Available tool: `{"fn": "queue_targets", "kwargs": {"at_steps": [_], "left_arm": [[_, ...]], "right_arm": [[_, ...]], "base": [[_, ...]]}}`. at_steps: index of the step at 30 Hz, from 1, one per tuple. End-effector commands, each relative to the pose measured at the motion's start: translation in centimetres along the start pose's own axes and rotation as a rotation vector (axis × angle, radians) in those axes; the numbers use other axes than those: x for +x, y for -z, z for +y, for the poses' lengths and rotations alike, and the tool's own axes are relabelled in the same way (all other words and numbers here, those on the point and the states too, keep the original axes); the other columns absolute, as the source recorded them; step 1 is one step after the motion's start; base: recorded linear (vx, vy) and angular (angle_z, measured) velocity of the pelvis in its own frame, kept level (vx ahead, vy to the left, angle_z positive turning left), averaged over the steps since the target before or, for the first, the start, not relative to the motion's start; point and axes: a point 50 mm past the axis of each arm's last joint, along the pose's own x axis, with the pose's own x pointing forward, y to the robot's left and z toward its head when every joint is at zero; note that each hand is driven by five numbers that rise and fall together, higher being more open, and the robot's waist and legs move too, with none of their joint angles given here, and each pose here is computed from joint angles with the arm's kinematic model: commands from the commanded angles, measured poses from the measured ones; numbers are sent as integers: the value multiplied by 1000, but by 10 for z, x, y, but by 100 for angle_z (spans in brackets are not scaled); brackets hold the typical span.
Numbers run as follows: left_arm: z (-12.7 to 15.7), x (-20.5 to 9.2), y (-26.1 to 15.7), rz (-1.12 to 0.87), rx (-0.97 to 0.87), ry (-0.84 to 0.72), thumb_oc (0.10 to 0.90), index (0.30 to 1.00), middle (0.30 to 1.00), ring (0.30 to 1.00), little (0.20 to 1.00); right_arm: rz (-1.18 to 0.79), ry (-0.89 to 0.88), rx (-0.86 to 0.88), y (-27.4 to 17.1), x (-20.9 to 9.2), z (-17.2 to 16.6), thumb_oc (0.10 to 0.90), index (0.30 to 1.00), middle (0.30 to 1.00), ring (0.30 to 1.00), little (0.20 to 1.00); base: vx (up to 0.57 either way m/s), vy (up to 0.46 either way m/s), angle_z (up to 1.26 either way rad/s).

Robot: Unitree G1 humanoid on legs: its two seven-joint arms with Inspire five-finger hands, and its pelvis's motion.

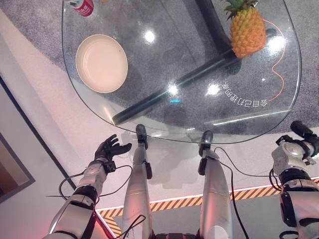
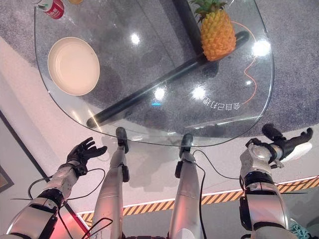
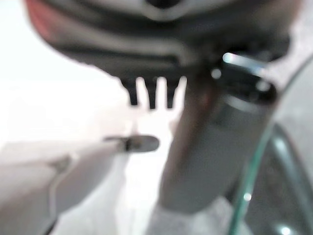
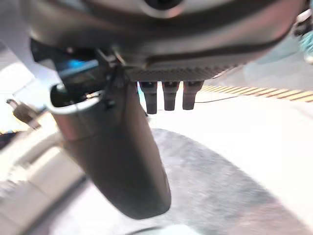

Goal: Pick up the fruit to the plate

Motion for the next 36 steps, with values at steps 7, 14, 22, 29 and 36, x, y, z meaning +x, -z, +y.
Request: {"fn": "queue_targets", "kwargs": {"at_steps": [7, 14, 22, 29, 36], "left_arm": [[16, -8, 15, 5, -34, -77, 800, 900, 900, 900, 900], [7, -11, 27, 15, -62, -59, 800, 900, 900, 900, 900], [1, -11, 31, 22, -62, -33, 800, 900, 900, 900, 900], [-5, -12, 34, 26, -52, -19, 800, 900, 900, 900, 900], [-10, -12, 36, 36, -52, -2, 800, 900, 900, 900, 900]], "right_arm": [[-669, 21, 351, -147, -50, 22, 800, 900, 900, 900, 900], [-911, -154, 478, -191, -104, 34, 800, 900, 900, 900, 900], [-999, -449, 385, -196, -142, 55, 800, 900, 900, 900, 900], [-950, -599, 299, -188, -152, 71, 800, 900, 900, 900, 900], [-879, -691, 205, -178, -156, 84, 800, 900, 900, 900, 900]], "base": [[4, 56, -1], [7, 73, -3], [3, 12, -2], [0, 0, 0], [0, 0, 0]]}}
